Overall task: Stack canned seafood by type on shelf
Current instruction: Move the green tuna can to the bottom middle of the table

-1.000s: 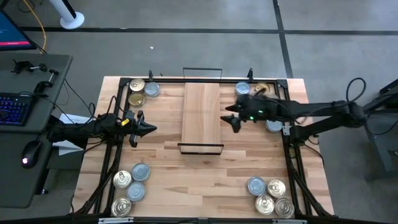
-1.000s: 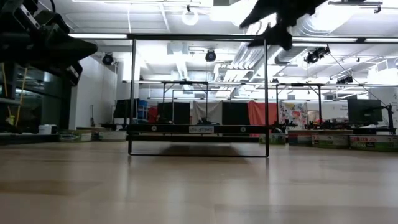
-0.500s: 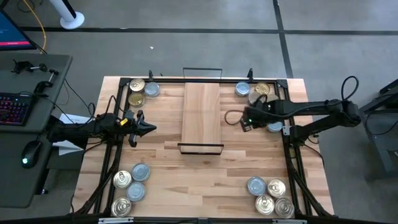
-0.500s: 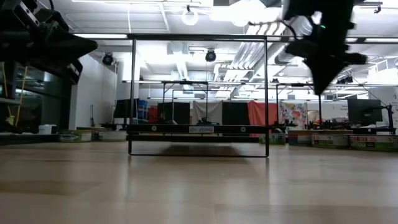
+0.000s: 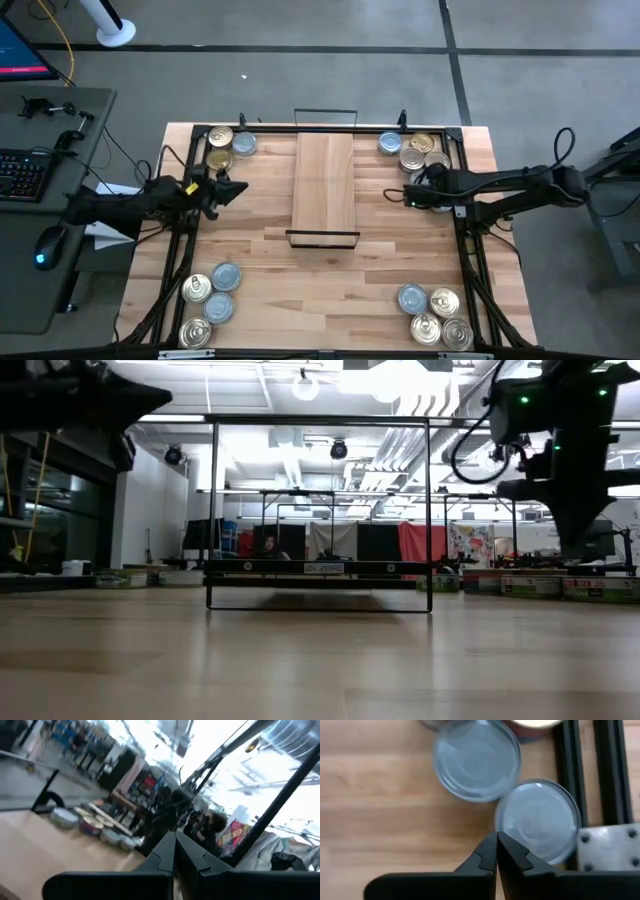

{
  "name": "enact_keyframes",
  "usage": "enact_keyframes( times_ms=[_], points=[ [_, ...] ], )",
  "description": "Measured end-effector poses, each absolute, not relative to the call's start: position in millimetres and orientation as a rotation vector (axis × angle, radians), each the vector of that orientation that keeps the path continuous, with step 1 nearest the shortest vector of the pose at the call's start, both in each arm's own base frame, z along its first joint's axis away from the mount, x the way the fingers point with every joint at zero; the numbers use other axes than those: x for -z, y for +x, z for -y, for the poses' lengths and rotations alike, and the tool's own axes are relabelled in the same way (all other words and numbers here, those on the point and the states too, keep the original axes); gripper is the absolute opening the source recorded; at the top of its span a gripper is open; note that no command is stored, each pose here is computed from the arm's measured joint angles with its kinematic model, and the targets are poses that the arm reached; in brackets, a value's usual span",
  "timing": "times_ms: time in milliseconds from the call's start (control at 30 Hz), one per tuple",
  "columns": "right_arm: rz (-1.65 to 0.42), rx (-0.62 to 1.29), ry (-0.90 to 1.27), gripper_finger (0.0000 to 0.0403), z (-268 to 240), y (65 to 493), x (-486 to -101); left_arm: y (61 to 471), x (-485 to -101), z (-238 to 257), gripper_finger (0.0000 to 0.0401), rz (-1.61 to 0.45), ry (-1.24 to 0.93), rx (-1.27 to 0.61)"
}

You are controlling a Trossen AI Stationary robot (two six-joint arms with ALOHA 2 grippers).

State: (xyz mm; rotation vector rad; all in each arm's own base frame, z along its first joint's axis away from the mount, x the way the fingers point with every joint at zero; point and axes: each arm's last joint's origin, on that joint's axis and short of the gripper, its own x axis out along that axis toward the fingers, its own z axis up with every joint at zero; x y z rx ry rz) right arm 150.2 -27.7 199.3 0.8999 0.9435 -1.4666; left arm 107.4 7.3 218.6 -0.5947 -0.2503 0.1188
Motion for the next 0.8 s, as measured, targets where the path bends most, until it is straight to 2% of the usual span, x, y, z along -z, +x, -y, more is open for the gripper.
enact_keyframes(
  times_ms=[133,267,367,567,800],
  points=[
    [-0.988,1.522,0.881,0.0000,33.5,152.8,-191.5,132.5,-252.4,-4.5,0.0000,0.132,-0.519,-0.035],
    [-1.087,1.534,0.881,0.0000,38.3,157.9,-182.0,168.0,-277.4,-1.2,0.0000,-0.142,-0.404,0.049],
    [-1.165,1.546,0.871,0.0000,42.0,160.7,-174.5,187.8,-298.6,1.1,0.0000,-0.258,-0.345,0.136],
    [-1.308,1.570,0.857,0.0000,50.4,164.7,-159.3,196.7,-351.7,9.5,0.0000,-0.185,-0.225,0.314],
    [-1.407,1.521,0.837,0.0000,49.7,171.2,-149.2,160.3,-390.0,18.0,0.0000,-0.041,-0.147,0.376]
  ],
)
